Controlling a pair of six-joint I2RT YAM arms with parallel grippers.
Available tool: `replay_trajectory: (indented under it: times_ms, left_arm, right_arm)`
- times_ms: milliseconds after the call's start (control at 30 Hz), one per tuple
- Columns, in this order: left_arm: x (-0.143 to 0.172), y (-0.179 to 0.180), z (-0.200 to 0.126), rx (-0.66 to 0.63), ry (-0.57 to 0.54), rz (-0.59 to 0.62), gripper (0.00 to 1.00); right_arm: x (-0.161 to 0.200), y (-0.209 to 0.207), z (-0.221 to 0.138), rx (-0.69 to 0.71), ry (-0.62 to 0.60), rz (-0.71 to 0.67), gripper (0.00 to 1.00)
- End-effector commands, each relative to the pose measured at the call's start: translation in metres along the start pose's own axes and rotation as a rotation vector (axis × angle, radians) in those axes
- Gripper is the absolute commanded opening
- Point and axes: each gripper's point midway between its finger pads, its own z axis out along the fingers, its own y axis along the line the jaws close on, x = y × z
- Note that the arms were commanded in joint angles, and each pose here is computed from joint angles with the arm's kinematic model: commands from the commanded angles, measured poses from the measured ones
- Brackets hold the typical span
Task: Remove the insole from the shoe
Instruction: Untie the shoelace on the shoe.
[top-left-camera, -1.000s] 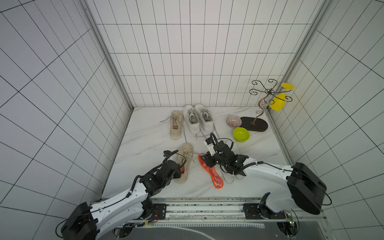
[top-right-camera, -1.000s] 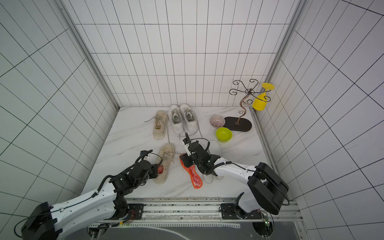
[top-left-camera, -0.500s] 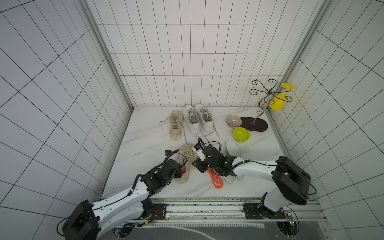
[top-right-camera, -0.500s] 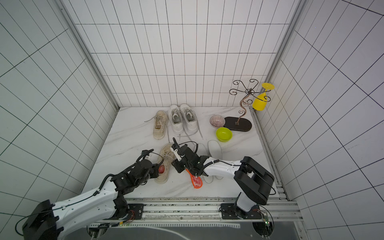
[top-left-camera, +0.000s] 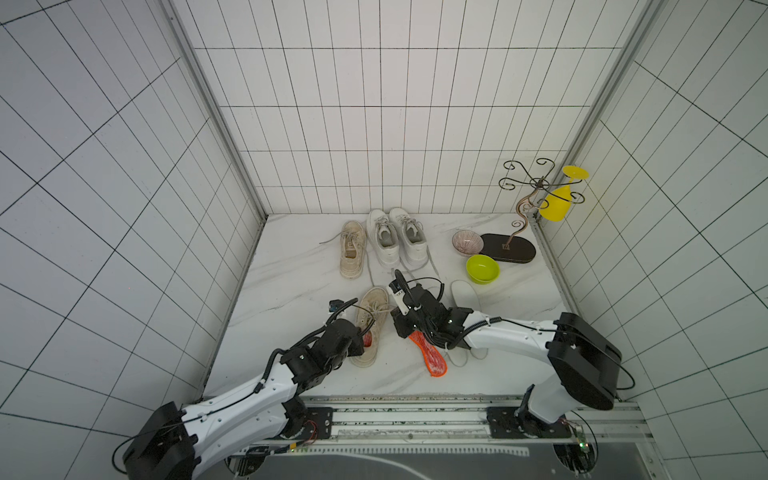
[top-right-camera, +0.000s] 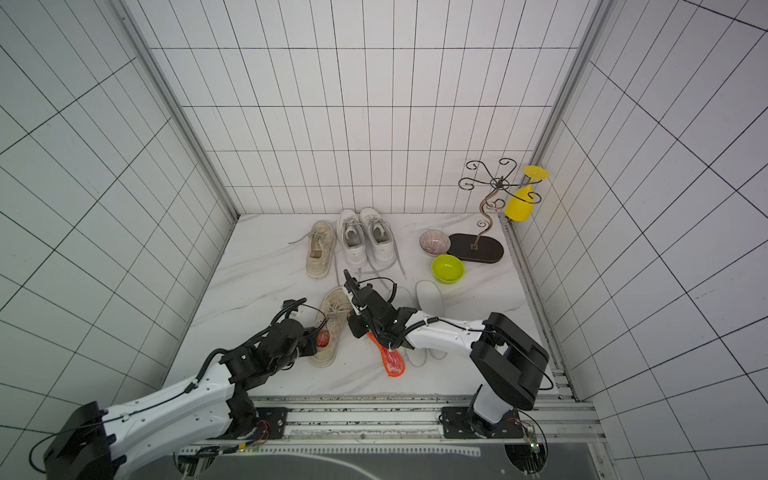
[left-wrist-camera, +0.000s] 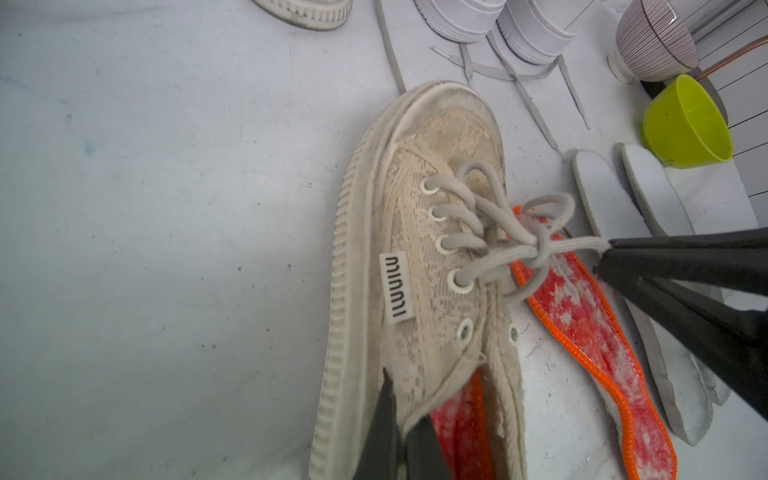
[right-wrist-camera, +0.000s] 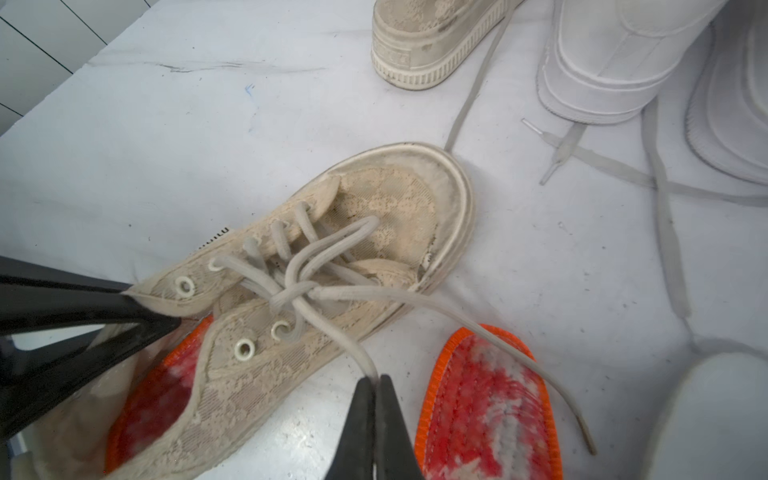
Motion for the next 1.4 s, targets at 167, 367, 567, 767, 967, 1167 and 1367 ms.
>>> replay_trajectory:
  times_ms: [167,367,567,767,967,1167,1367]
  left_arm:
    - [-0.031,-0.005,-0.013,0.031,-0.155,-0.046,0.00]
    - [-0.032,-0.003,-0.014,0.023,-0.160,-0.049,0.00]
    - [-0.030,-0.003,-0.012,0.025,-0.154,-0.050,0.00]
    - [-0.030,-0.004,-0.012,0.026,-0.153,-0.048,0.00]
    - [-0.031,-0.007,-0.013,0.044,-0.151,-0.040,0.00]
    - [-0.032,-0.015,-0.013,0.067,-0.138,-0.015,0.00]
    - [-0.031,-0.023,-0.013,0.098,-0.119,0.000,0.00]
  right_arm:
    - [-0.017,-0.065,-0.043,0.205,-0.121,0.106,0.00]
    - [-0.015,-0.109,-0.067,0.299,-0.162,0.181,0.00]
    - [-0.013,-0.127,-0.073,0.344,-0.152,0.205,0.00]
    - [-0.003,-0.150,-0.070,0.403,-0.116,0.287,0.00]
    - [0.000,-0.135,-0.052,0.274,-0.064,0.284,0.00]
    - [-0.009,-0.111,-0.046,0.212,-0.065,0.214,0.40]
    - [-0.030,-0.067,-0.049,0.133,-0.128,0.069,0.76]
